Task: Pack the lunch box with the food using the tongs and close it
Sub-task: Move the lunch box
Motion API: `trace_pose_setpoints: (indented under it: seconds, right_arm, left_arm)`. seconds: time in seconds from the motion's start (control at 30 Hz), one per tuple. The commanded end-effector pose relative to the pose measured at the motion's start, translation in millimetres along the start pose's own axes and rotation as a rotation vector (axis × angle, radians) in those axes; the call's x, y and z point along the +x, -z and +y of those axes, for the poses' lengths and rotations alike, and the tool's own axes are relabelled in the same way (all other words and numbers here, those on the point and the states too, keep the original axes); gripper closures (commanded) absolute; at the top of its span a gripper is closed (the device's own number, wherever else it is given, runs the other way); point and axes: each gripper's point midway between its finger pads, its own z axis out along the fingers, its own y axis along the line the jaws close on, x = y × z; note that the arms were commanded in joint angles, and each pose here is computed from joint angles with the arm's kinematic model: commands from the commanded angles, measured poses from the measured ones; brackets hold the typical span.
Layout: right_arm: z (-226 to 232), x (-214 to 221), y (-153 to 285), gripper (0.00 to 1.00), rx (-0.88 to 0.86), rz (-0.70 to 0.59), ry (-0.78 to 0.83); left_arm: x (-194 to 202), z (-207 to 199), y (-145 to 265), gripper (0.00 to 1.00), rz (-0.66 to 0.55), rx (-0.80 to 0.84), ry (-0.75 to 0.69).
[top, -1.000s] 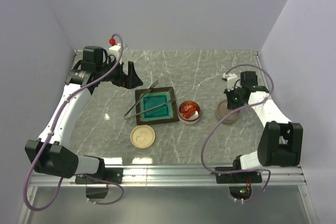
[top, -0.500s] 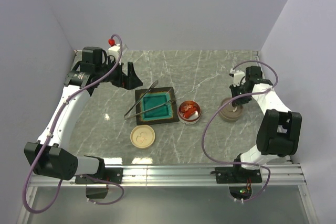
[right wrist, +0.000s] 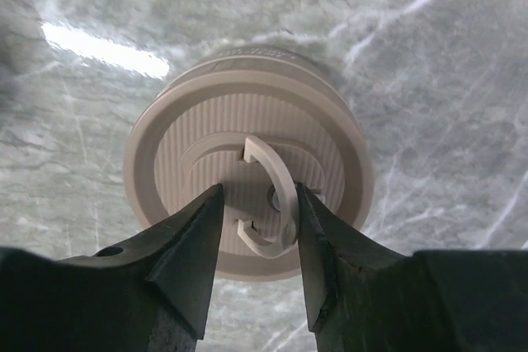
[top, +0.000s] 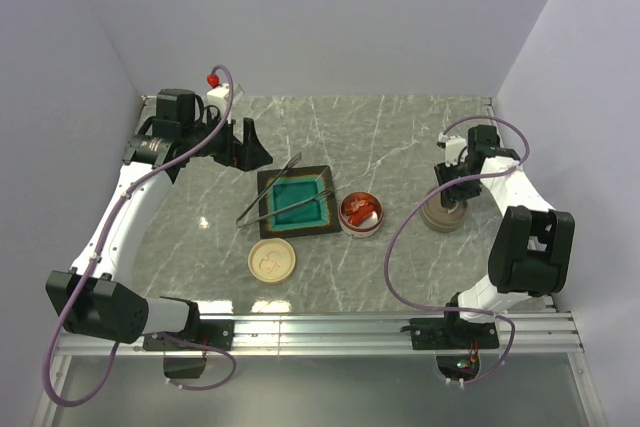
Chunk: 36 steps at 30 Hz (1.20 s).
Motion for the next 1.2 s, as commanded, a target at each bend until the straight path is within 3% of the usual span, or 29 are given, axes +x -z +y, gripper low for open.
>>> trace_pose_setpoints:
  seconds: [0.0,0.27,0.37,1.17]
  right_arm:
    - [-6.6,41.6,6.7,0.51,0.027,0.176,-0.024]
    - [-0.3,33.4,12.3,0.45,-0.012,0.161,-0.014]
    - [2.4,28.9,12.9,0.32,-0.019,0.152,-0.008]
    - [41.6,0.6,28.0,0.34,-0.099,0.111,0.032]
  left_arm:
    - [-10.7,-7.4,4.5,0.01,-0.048,0.029,-0.035]
    - [-9.9,-6.9,3.3,0.01,-0.049,0.032,-0.037]
    - [-9.9,-8.1,3.8,0.01,-0.048,0.035,-0.040]
    - [1.4,-6.1,2.8,0.01,-0.008,0.042,-0.059]
